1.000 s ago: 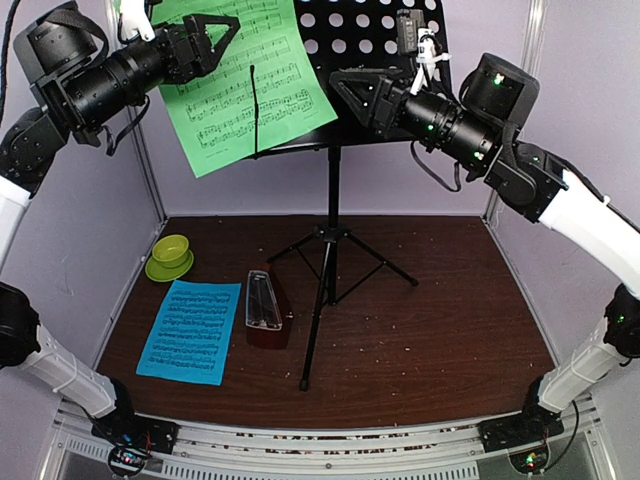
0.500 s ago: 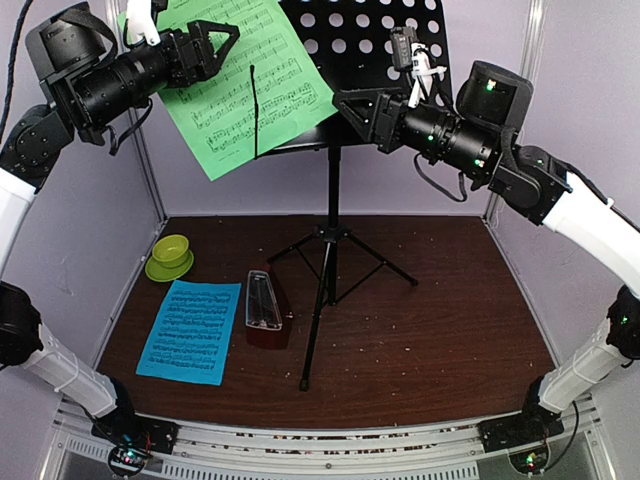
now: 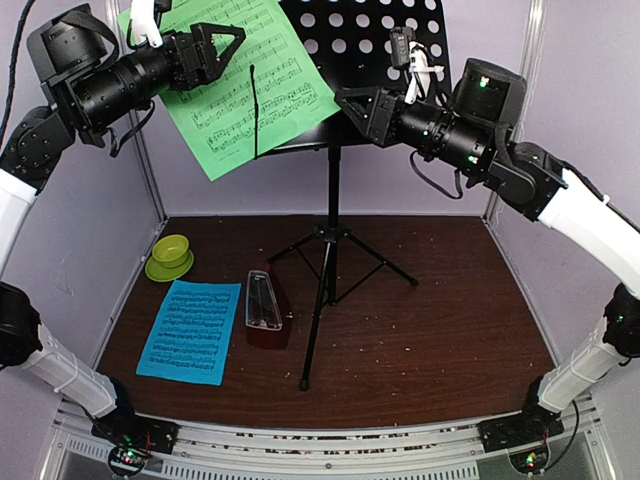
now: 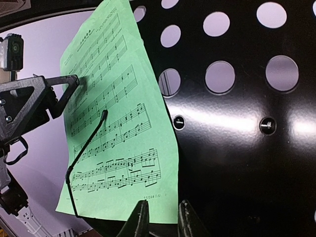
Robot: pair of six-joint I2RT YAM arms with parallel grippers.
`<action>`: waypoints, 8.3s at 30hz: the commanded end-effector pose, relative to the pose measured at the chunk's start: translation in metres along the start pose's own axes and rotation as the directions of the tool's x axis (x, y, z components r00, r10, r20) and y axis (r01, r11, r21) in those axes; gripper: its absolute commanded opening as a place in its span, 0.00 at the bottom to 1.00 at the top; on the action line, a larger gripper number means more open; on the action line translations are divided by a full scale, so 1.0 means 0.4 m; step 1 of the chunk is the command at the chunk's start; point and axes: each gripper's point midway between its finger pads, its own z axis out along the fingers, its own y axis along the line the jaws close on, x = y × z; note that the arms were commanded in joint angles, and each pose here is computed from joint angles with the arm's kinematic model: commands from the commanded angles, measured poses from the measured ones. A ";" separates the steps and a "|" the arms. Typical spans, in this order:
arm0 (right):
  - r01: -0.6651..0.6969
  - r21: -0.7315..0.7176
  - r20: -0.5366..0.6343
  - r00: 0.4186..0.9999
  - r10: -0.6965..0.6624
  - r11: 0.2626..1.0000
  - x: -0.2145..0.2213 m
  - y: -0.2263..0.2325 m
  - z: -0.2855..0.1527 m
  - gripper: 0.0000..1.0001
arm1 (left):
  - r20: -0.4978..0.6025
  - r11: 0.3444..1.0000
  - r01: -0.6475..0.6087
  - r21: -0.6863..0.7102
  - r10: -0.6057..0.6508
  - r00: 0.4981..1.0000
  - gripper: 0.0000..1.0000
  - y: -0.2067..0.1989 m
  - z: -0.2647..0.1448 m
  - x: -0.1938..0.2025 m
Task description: Set up the instrument practice props
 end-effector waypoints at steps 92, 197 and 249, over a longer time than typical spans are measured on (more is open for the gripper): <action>-0.125 0.019 -0.103 0.987 0.126 0.992 0.104 -0.057 -0.036 0.00 | 0.050 0.994 0.059 -0.096 -0.055 0.997 0.00 0.127 -0.002 0.030; -0.126 0.181 -0.238 0.957 0.168 0.975 0.233 -0.258 -0.250 0.99 | -0.592 0.648 0.256 -0.717 -0.760 0.268 0.68 0.861 -0.331 1.396; -0.191 0.143 -0.195 0.956 0.217 0.971 0.223 -0.249 -0.262 1.00 | -0.767 0.778 0.134 -0.613 -0.627 0.132 0.67 0.774 -0.365 1.382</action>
